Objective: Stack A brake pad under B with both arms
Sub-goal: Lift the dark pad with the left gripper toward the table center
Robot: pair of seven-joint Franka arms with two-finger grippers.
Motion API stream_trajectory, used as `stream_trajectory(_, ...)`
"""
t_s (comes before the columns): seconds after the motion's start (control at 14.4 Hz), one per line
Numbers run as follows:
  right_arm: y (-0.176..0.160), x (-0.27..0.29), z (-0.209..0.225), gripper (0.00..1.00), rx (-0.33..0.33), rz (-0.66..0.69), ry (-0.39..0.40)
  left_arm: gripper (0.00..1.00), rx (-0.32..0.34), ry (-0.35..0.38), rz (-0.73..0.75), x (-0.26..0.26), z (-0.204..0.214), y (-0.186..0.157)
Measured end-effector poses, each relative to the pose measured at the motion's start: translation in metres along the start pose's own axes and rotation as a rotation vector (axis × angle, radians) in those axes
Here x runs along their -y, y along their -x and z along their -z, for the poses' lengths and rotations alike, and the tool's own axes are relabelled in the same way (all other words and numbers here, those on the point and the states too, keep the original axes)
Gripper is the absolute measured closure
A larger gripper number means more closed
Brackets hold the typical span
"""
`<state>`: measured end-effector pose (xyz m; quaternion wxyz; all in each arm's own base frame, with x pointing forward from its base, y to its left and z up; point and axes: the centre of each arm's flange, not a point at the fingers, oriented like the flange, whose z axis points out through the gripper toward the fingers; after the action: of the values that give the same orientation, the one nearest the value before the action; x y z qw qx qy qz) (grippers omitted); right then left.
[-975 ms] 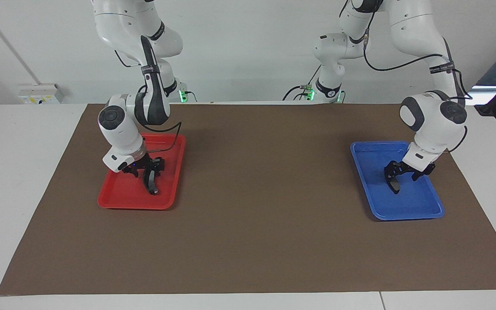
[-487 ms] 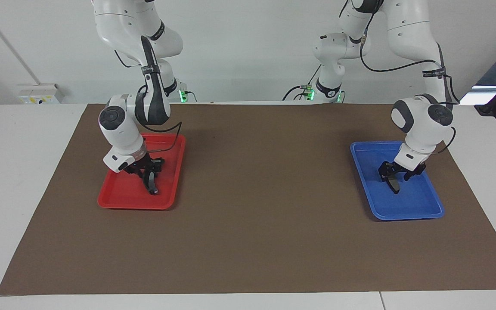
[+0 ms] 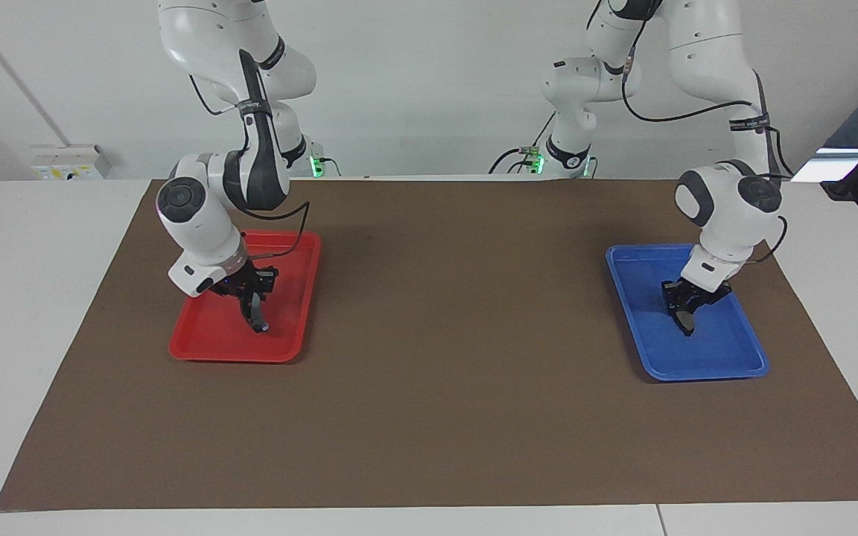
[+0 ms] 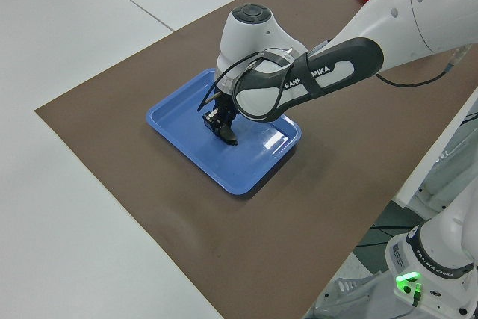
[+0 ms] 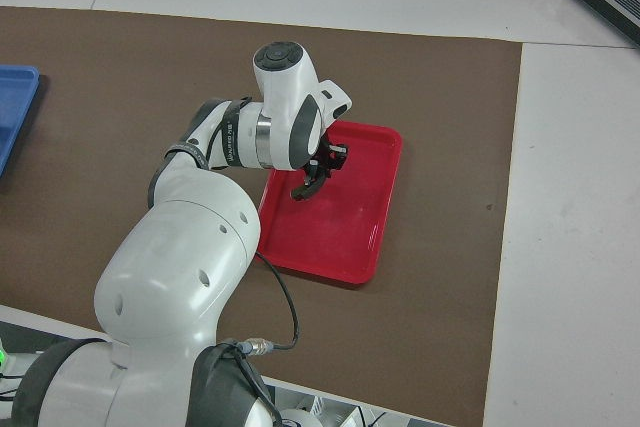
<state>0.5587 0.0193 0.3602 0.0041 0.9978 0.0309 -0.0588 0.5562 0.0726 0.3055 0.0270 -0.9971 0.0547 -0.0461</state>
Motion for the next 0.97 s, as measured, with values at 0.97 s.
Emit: stream_trajectory(0.97,0.004,0.003,0.156,0.59,0.053,0.005,-0.01,0.62,0.054,0.039,0.021,-0.27,0.113,-0.028)
